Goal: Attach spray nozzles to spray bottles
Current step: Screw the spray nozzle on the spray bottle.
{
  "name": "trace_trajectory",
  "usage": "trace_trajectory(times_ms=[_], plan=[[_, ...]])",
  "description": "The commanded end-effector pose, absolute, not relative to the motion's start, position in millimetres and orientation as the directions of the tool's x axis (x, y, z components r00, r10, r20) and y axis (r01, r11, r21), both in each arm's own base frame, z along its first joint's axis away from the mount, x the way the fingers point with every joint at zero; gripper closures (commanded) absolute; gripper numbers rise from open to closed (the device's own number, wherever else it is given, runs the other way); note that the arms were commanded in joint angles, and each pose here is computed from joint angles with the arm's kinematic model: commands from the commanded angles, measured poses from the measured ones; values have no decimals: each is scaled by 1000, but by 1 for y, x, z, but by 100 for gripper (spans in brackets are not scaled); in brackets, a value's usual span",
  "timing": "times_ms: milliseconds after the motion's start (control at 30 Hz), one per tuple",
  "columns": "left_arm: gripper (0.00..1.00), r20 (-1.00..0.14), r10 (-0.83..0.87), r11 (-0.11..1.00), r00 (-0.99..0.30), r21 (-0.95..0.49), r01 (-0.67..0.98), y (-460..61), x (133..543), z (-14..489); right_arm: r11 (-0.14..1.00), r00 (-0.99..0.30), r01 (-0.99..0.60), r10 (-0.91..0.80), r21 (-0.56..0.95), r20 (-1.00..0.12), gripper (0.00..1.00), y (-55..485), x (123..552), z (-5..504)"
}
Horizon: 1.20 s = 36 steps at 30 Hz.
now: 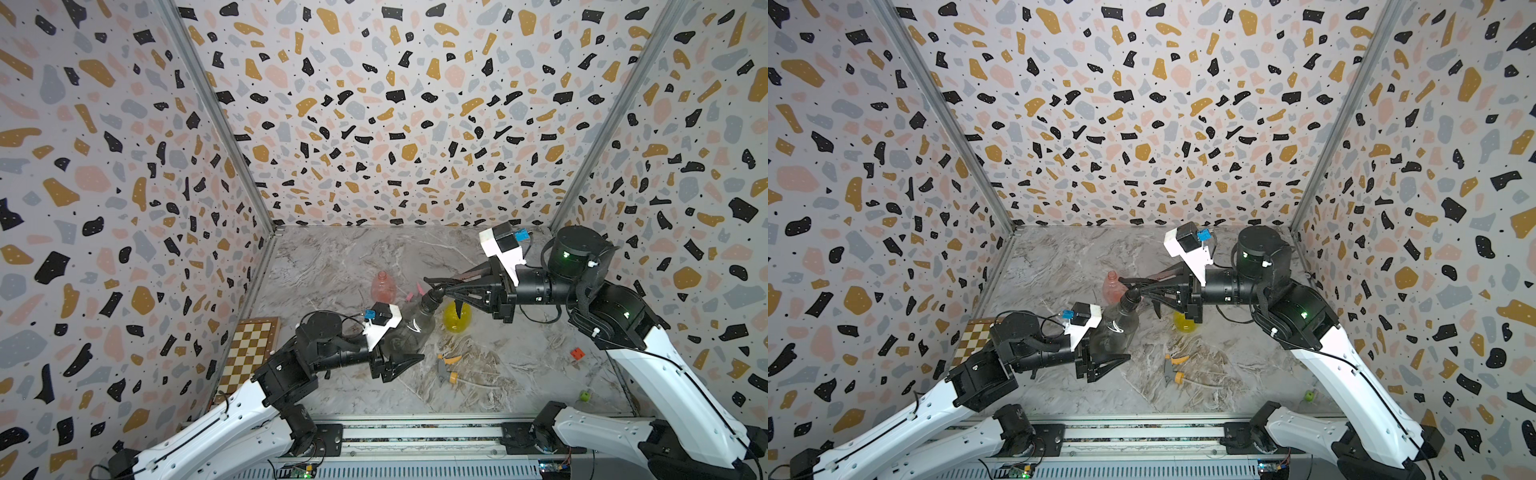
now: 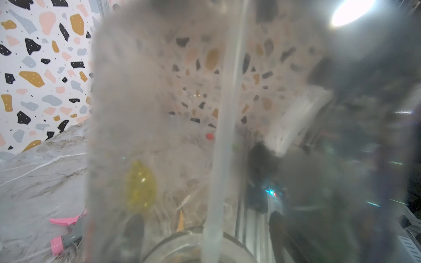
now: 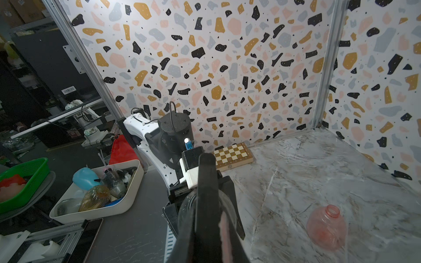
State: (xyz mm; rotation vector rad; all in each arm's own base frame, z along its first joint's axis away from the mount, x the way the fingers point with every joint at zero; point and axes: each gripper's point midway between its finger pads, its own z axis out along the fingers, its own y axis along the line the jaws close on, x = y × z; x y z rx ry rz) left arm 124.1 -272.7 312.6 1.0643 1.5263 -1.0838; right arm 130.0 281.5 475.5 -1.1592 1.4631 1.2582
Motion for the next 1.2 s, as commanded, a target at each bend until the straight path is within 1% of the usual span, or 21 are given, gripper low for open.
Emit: trace_trajectory(times_ms=[0,133,267,433,567,733,900,1033,1167], plan=[[100,-993,90,201,-75,-56,978,-272,119,341,73,-189,-981,-169,179,-967,100,277,129,464],[100,-995,90,194,-48,-30,980,-269,116,346,87,-190,-980,-187,177,-964,100,274,129,461],[100,-997,68,195,-35,-21,981,-269,116,351,50,-240,-971,-190,235,-952,98,281,129,449],[100,-999,30,223,-30,-23,975,-268,121,357,47,-302,-953,-184,299,-935,95,288,131,437],[100,-999,11,257,-30,-27,966,-270,129,360,90,-337,-941,-197,326,-920,93,294,132,427],[100,-1000,13,311,-28,-22,950,-271,142,360,179,-413,-907,-212,381,-886,90,303,136,409],[100,-999,46,331,-17,-1,943,-270,146,353,260,-475,-870,-215,419,-854,87,303,145,396],[100,-998,67,327,-12,10,945,-269,143,350,283,-483,-864,-238,416,-842,81,301,147,392],[100,-998,61,315,-17,3,949,-271,143,347,276,-478,-866,-213,417,-852,69,302,148,399]])
